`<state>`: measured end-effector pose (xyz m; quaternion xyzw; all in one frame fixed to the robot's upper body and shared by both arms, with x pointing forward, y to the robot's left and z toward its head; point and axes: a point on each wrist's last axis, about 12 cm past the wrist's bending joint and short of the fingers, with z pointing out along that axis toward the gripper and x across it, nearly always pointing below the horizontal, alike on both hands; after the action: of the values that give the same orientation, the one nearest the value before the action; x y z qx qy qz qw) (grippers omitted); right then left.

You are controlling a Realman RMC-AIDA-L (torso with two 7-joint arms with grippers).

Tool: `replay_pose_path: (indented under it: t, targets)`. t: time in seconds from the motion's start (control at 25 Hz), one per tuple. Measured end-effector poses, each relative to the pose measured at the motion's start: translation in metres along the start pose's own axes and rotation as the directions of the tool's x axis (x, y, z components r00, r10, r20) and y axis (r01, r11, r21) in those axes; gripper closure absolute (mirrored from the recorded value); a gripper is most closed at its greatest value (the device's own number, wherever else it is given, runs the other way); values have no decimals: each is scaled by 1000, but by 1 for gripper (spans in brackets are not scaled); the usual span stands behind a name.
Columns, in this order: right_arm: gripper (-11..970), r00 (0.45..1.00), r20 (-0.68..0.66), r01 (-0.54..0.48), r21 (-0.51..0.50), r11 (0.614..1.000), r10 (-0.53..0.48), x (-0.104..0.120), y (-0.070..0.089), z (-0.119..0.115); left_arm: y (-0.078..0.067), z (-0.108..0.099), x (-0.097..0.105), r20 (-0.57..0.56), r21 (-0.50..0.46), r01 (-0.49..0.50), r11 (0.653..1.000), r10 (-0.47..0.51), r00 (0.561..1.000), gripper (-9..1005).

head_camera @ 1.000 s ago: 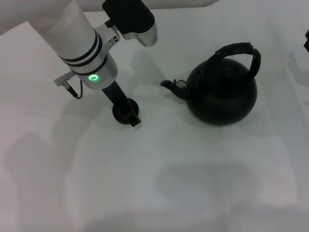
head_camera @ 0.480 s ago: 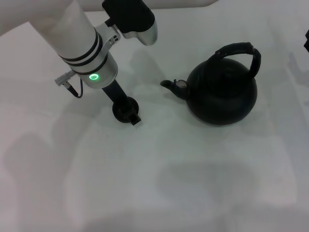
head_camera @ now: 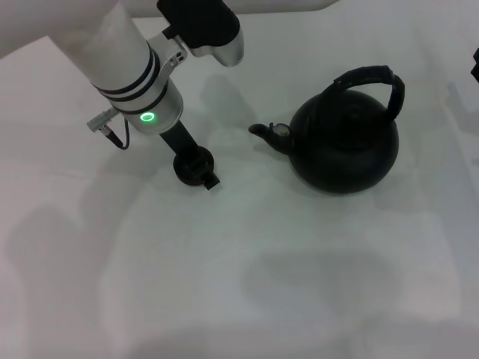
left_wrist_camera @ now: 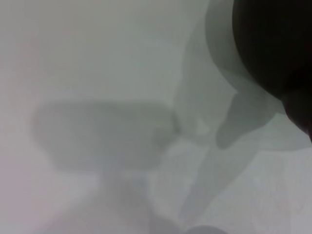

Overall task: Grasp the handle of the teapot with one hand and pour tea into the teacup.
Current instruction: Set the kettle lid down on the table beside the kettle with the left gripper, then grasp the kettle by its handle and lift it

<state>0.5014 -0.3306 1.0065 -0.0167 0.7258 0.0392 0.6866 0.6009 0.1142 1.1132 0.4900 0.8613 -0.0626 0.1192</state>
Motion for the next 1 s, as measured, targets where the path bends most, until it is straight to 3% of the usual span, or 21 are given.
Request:
replay_pose_path:
  t: [0.24,0.56,1.0]
  targets:
    - [105,1000,-2,-2,2,1000,2,1,0,-1,-2,-4,-3,30,-6,-9,1000,9,1000,185]
    - [105,1000,-3,-1,3,1000,1,1,-1,-1,-7,-21,-9,157,-39,-33,999,38,987,182]
    - [104,1000,-2,2,1,1000,-2,0,-1,0,-14,-38,3,373,-53,-51,997,67,925,182]
